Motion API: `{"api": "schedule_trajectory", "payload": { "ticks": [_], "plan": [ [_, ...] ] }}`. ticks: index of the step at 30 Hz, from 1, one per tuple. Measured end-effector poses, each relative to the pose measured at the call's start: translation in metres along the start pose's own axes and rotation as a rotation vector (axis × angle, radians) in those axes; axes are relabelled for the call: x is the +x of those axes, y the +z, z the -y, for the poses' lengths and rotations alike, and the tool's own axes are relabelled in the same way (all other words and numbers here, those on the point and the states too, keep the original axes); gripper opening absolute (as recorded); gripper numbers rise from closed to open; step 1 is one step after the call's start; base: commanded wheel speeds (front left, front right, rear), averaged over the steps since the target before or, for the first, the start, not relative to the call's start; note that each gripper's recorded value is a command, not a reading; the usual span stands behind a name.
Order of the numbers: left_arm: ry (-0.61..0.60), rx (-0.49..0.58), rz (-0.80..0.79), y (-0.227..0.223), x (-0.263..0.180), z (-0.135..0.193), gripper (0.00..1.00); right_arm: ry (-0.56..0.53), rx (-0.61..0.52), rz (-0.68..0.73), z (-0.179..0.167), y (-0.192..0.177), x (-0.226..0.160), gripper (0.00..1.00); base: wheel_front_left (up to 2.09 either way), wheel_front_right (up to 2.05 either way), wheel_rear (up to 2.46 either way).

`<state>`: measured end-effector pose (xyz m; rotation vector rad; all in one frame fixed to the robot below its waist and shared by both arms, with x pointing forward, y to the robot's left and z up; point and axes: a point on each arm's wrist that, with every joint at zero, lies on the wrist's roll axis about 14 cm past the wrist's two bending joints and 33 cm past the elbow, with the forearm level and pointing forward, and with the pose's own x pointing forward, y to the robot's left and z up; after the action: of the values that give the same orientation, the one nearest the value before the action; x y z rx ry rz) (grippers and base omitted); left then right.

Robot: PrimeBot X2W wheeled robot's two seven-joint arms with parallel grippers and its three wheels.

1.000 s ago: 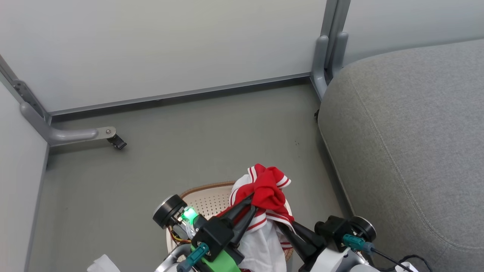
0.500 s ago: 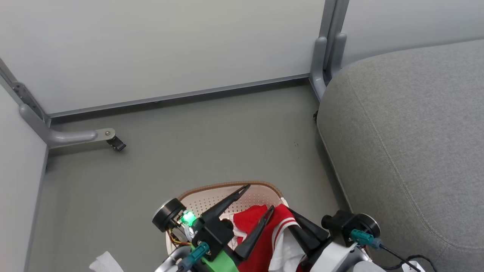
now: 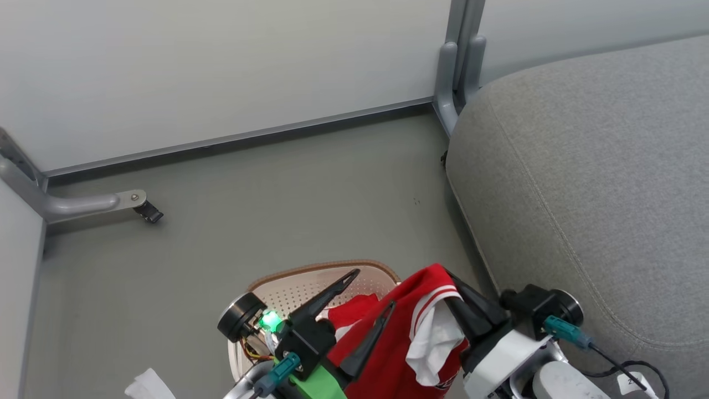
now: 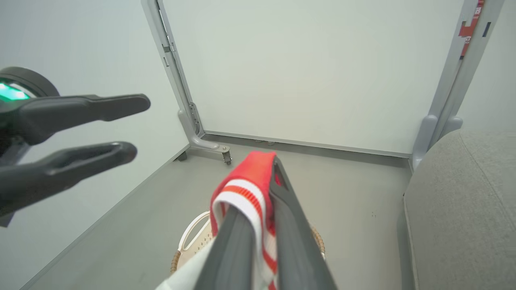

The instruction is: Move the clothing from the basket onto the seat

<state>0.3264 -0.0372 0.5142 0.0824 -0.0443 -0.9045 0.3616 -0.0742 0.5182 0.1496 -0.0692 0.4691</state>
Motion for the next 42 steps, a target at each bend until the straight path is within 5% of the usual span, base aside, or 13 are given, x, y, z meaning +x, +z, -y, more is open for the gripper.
{"api": "schedule_trajectory", "payload": {
  "ticks": [31, 42],
  "plan": [
    [-0.324, -0.077, -0.022, -0.04, 0.087, 0.034, 1.0, -0.397, -0.161, 0.015, 0.119, 0.021, -0.049, 0.0, 0.0, 0.0, 0.0],
    [-0.42, -0.085, -0.039, -0.067, 0.114, 0.035, 1.0, -0.52, -0.462, 0.237, 0.214, 0.134, -0.021, 0.0, 0.0, 0.0, 0.0]
  ]
}}
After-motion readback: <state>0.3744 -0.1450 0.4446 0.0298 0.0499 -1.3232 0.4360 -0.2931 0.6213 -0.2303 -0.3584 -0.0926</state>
